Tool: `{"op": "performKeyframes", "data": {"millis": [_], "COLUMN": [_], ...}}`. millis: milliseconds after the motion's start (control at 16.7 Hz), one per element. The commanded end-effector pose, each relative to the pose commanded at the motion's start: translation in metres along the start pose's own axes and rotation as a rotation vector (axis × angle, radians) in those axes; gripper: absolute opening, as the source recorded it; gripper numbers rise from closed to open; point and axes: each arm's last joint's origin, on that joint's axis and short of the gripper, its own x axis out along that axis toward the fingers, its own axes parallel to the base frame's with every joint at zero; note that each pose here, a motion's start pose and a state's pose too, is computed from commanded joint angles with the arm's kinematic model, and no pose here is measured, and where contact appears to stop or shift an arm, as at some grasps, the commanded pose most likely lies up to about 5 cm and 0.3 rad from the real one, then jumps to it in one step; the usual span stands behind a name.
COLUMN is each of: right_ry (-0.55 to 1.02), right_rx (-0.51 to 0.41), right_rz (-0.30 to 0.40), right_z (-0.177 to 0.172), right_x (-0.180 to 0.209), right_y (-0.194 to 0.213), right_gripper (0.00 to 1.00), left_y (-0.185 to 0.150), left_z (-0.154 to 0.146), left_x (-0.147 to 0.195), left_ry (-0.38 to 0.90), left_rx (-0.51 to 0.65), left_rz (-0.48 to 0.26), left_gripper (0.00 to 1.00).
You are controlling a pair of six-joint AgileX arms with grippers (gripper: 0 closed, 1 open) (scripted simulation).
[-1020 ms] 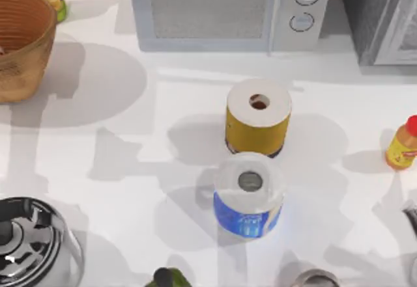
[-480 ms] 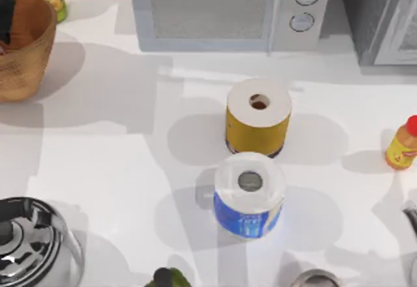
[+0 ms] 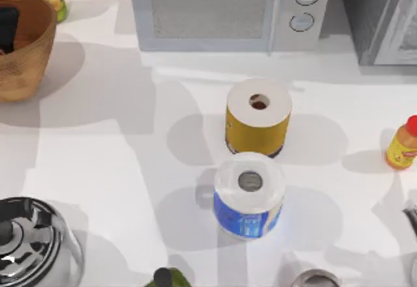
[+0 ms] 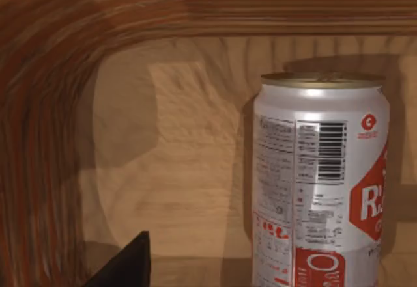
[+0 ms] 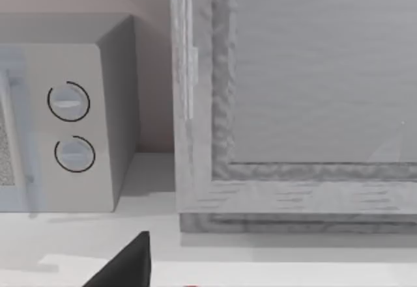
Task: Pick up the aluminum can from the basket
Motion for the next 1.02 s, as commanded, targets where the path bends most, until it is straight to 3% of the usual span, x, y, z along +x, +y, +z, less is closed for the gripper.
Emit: {"op": "performKeyframes", "data": {"millis": [240,600,840,1020], "right_ry": [0.000,0.000,0.000,0.000], "right_rx": [0.000,0.000,0.000,0.000], "right_rz": [0.000,0.000,0.000,0.000], "right_z": [0.000,0.000,0.000,0.000], "right_x": [0.000,0.000,0.000,0.000], "right_y": [0.000,0.000,0.000,0.000], "right_gripper": [1.00,1.00,1.00,1.00], "left_y": [-0.002,0.000,0.000,0.000], "left_z": [0.000,0.000,0.000,0.000], "left_x": [0.007,0.057,0.060,0.060], "left_ry": [0.001,-0.001,0.000,0.000], "left_rx": [0.001,0.000,0.000,0.000], "left_rz": [0.000,0.000,0.000,0.000], "left_gripper": [1.00,1.00,1.00,0.77]}}
